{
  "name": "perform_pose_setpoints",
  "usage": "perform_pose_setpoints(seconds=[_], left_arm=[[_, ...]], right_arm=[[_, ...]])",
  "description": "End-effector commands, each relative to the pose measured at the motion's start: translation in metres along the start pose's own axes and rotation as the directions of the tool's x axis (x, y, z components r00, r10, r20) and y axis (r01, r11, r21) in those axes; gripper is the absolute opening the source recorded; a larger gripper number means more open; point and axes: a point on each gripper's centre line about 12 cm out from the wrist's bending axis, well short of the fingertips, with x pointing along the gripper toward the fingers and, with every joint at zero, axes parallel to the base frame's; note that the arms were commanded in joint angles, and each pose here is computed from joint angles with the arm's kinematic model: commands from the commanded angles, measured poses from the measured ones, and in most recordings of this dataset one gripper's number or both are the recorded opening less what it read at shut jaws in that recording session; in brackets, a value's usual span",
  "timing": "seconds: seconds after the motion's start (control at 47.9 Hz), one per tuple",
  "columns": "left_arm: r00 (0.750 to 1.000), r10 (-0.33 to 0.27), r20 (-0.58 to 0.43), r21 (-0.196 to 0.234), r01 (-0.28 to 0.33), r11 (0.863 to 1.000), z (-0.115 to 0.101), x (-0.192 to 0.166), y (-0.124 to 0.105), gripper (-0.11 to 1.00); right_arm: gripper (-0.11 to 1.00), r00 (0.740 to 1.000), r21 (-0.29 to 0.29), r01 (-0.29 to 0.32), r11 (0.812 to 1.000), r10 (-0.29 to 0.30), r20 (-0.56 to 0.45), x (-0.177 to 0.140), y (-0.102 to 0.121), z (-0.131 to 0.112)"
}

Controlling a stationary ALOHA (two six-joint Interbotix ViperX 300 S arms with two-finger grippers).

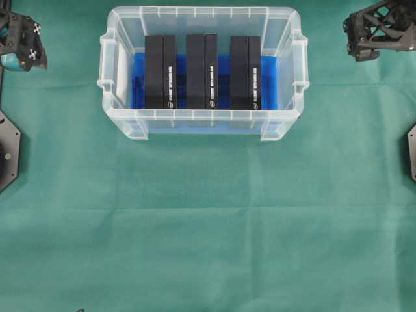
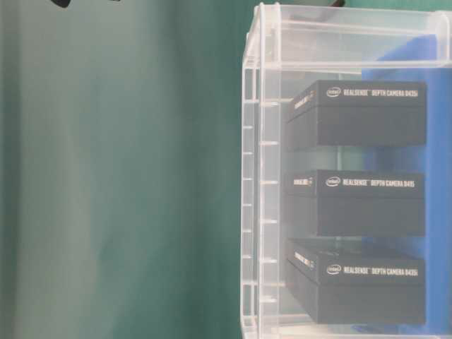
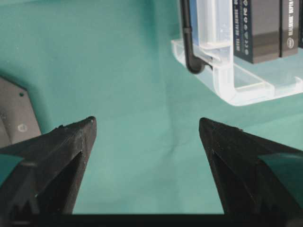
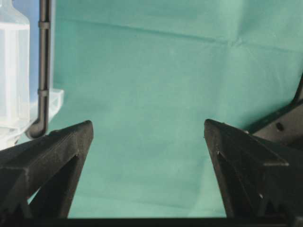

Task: Take out the box from the case.
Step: 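Move the right gripper over the middle pair of black boxes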

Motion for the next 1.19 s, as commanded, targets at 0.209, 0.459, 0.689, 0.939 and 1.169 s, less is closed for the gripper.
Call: perform_pose_setpoints(seconds=[0.209, 0.459, 0.689, 0.939, 1.169], left_arm=[[1.000, -0.016, 0.005, -0.001, 0.016, 1.000, 0.001, -0.004, -0.002, 0.89], [1.000, -0.016, 0.005, -0.004, 0.016, 1.000, 0.001, -0.004, -0.002, 0.89], [0.999, -0.031, 0.018, -0.032, 0.031, 0.999, 0.002, -0.004, -0.003, 0.89], [0.999, -0.033, 0.020, -0.041, 0.034, 0.999, 0.003, -0.004, -0.003, 0.89], [0.999, -0.034, 0.021, -0.034, 0.035, 0.999, 0.003, -0.004, -0.004, 0.89]], right_arm=[[0.94, 1.000, 0.005, -0.015, 1.000, 0.015, 0.009, -0.004, 0.001, 0.001], [0.94, 1.000, 0.033, -0.018, 0.999, 0.018, 0.006, -0.004, 0.003, 0.001], [0.94, 1.000, 0.054, -0.018, 0.998, 0.018, 0.002, -0.004, 0.007, -0.002], [0.94, 0.998, 0.078, -0.059, 0.995, 0.059, 0.008, -0.001, 0.031, -0.004], [0.94, 0.996, 0.088, -0.093, 0.992, 0.093, 0.011, 0.002, 0.070, 0.001]])
